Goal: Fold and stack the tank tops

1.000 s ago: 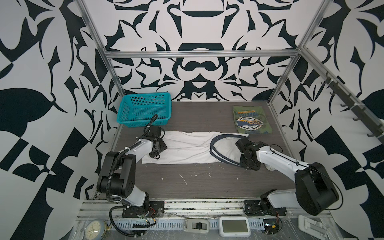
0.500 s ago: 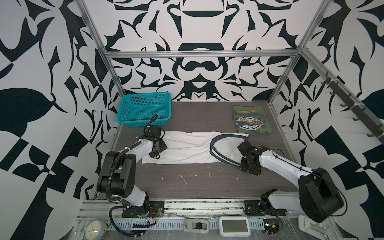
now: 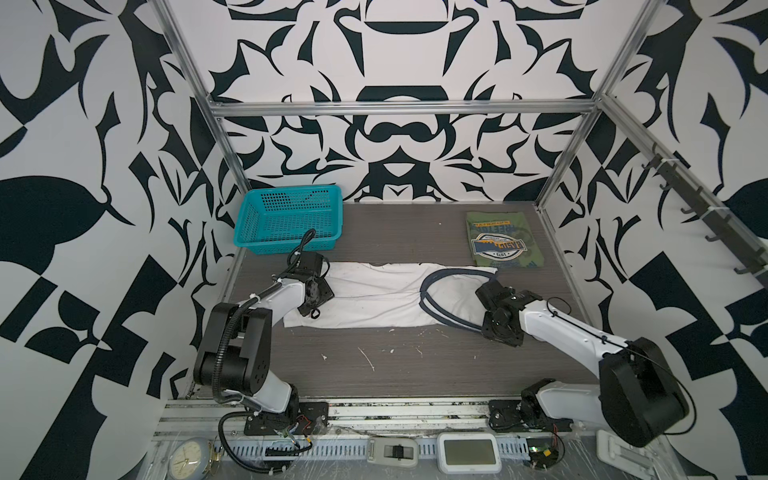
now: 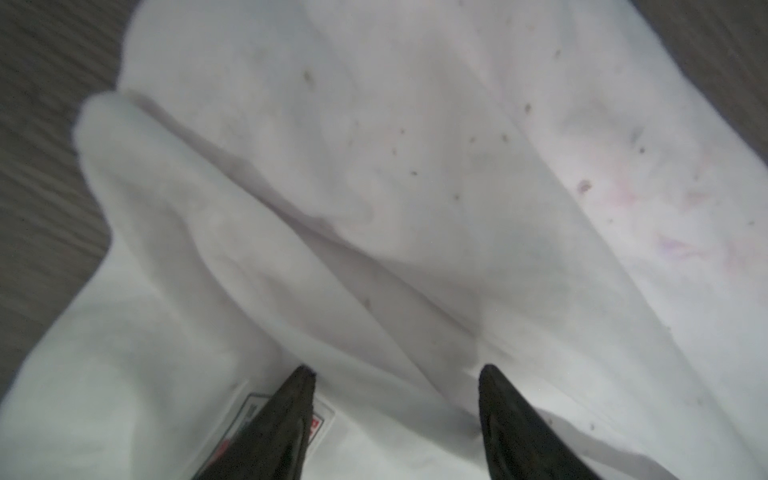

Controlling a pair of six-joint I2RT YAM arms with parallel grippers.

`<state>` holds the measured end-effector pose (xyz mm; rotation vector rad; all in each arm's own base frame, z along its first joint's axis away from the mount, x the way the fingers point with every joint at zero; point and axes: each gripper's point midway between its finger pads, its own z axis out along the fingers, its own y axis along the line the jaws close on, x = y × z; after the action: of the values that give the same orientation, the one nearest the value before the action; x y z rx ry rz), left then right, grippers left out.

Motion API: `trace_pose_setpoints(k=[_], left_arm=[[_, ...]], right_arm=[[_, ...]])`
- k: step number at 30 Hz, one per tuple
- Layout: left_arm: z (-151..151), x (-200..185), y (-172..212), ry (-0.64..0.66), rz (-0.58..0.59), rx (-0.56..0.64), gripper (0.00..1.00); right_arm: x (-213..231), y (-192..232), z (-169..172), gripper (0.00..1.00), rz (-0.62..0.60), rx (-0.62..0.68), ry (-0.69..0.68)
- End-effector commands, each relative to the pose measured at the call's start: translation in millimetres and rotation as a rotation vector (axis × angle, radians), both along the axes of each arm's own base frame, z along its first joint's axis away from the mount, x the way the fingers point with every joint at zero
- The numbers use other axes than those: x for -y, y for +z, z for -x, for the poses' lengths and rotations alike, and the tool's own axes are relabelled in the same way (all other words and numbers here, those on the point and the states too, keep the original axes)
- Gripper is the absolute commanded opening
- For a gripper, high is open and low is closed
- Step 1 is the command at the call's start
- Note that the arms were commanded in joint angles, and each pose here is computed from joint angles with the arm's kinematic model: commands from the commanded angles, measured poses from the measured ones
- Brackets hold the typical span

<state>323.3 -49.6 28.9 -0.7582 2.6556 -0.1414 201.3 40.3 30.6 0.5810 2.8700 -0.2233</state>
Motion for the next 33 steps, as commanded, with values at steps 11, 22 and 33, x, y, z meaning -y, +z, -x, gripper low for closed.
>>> trace_pose_setpoints(k=[11,22,33], left_arm=[[11,-10,-12,0.014,-0.034,-0.038,0.66],[14,-15,-12,0.022,-0.054,-0.035,0.66],[13,-29,-14,0.069,-0.081,-0.025,0.67]], right_arm=[[11,-2,-12,0.26,0.067,0.012,-0.009],[18,35,-41,0.02,0.124,0.035,0.047],[29,31,-77,0.01,0.106,-0.056,0.074]])
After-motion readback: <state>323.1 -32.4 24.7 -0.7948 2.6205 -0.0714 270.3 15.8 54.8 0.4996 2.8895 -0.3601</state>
